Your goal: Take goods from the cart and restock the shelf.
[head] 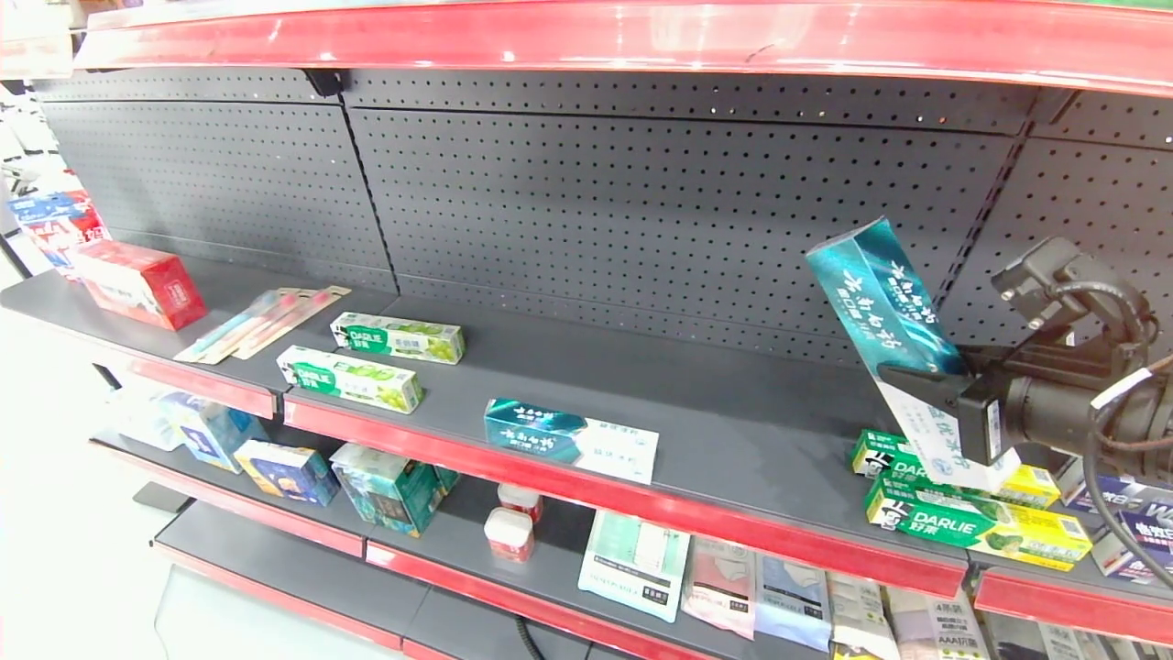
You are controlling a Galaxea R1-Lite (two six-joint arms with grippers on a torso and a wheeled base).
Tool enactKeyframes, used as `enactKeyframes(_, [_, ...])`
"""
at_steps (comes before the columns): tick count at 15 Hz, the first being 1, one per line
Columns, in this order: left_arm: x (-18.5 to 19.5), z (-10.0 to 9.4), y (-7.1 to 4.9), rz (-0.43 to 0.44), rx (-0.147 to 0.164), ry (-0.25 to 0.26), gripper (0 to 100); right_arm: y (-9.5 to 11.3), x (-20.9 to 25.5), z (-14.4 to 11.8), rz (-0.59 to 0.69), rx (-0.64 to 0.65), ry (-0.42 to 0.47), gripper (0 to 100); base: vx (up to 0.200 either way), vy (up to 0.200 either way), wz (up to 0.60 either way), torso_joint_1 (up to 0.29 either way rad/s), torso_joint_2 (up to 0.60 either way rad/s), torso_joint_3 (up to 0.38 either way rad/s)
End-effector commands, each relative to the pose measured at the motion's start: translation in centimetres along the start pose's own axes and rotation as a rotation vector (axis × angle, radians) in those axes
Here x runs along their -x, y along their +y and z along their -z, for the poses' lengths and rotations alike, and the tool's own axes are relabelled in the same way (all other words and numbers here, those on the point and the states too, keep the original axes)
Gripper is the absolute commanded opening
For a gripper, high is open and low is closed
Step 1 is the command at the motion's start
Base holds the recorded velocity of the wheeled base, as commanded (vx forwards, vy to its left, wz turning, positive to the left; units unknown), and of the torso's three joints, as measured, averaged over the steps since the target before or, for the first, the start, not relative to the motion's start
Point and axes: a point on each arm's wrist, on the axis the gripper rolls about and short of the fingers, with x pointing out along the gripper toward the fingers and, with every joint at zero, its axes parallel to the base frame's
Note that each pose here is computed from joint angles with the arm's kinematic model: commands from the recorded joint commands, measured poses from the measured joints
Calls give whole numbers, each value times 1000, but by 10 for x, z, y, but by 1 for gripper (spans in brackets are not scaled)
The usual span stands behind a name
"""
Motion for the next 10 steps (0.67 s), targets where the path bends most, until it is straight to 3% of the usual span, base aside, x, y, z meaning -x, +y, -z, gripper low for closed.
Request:
enactKeyframes(1, [2, 1, 0, -19, 3, -25, 100, 3, 0, 0, -13, 4, 1, 0, 0, 0, 0, 0, 0, 0])
enactKeyframes(4, [5, 2, -1, -35, 11, -66, 100, 11, -8, 0, -55, 16, 12, 0, 0, 0, 0, 0, 0, 0])
enactKeyframes(10, [5, 2, -1, -35, 11, -66, 100, 15, -35, -2, -100, 20, 41, 0, 0, 0, 0, 0, 0, 0])
